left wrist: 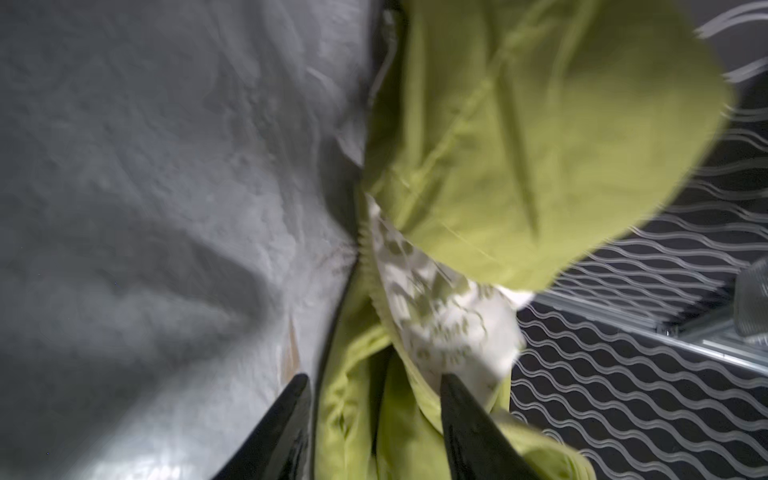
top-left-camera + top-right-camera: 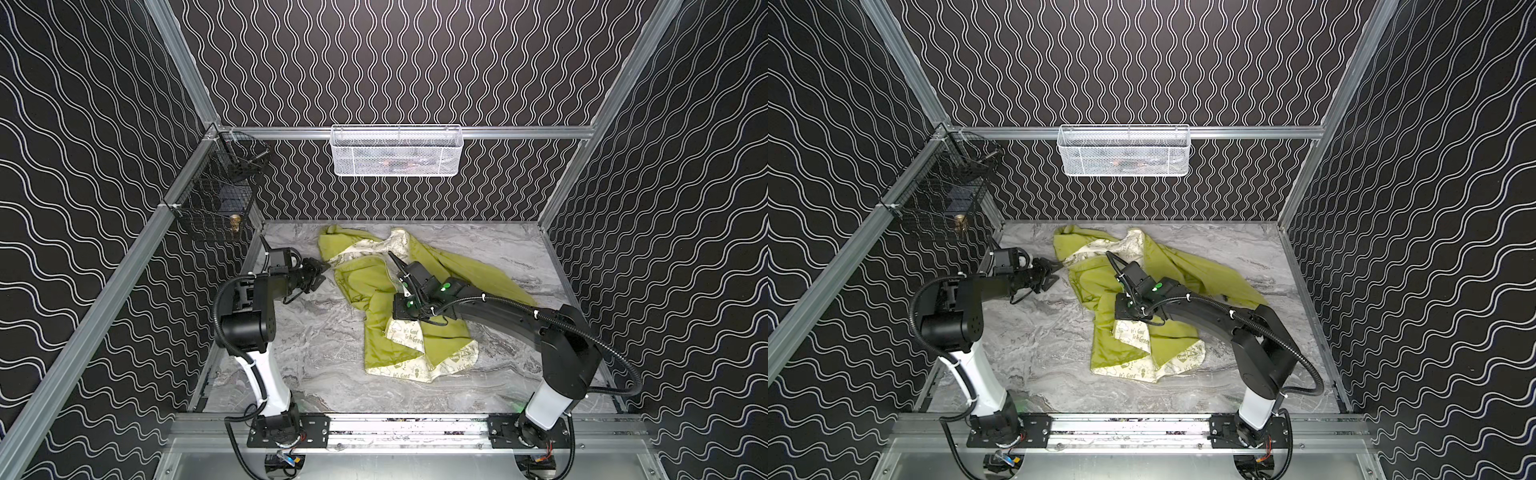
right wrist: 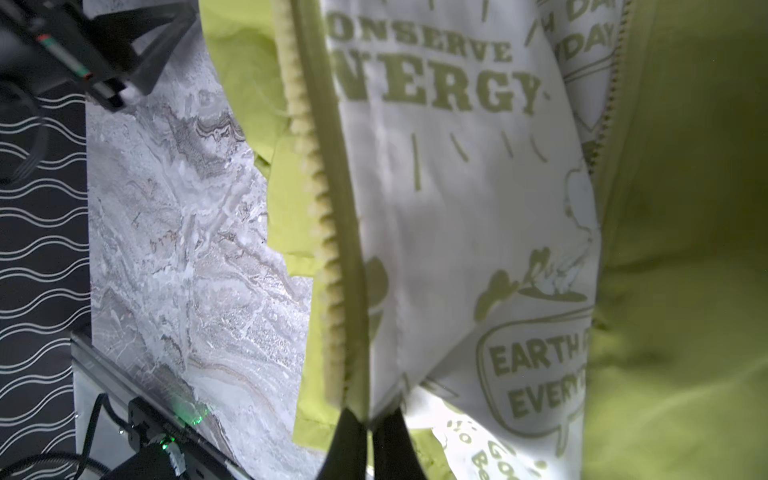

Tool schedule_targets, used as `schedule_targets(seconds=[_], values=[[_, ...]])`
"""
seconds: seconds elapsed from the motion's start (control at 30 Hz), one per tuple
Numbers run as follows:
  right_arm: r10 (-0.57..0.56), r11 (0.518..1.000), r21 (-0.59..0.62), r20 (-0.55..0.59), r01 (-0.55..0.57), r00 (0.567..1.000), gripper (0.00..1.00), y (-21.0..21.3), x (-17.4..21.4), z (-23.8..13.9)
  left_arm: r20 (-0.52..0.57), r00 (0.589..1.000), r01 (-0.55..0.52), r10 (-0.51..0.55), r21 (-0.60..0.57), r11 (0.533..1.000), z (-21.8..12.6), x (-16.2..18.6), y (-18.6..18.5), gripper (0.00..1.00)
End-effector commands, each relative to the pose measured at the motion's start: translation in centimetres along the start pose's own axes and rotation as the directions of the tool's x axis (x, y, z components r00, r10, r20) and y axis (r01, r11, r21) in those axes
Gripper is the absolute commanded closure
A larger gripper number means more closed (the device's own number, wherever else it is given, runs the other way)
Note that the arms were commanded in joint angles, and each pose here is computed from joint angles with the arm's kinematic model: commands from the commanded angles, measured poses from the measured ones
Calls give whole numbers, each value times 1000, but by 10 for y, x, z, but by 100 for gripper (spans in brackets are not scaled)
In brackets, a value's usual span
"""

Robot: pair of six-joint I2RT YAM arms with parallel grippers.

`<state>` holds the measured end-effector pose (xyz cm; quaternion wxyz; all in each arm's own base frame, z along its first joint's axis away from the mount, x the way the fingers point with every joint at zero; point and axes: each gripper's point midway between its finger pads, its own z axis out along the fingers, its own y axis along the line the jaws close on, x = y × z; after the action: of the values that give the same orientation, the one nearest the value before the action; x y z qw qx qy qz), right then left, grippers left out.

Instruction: Zip up the jacket

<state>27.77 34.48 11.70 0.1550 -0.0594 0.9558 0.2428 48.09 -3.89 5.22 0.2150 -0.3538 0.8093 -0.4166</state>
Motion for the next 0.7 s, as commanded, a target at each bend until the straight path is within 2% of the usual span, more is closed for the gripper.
schedule_targets(seconds=[0.0, 0.23, 0.3, 0.47, 0.6, 0.67], values=[[-24, 999, -45, -10, 24, 1000, 100, 8, 3, -3, 41, 999, 23, -25, 46, 999, 9, -16, -9, 46], [-44, 997, -60, -29, 42, 999, 100, 9, 12, -5, 10, 999, 42, -43, 63, 997, 33, -15, -9, 52], [-51, 997, -64, -36, 49, 998, 100, 9, 15, -5, 4, 999, 46, -47, 69, 997, 37, -15, -9, 59], [-74, 993, -100, -49, 69, 996, 100, 11, 23, -8, 3, 999, 40, -41, 93, 995, 37, -20, -19, 88], [-99, 984, -151, -53, 90, 994, 100, 18, 28, -15, 37, 999, -20, 17, 73, 997, 22, -26, -38, 100], [-118, 977, -182, -47, 108, 992, 100, 23, 30, -21, 51, 997, -54, 51, 71, 996, 12, -30, -54, 100]])
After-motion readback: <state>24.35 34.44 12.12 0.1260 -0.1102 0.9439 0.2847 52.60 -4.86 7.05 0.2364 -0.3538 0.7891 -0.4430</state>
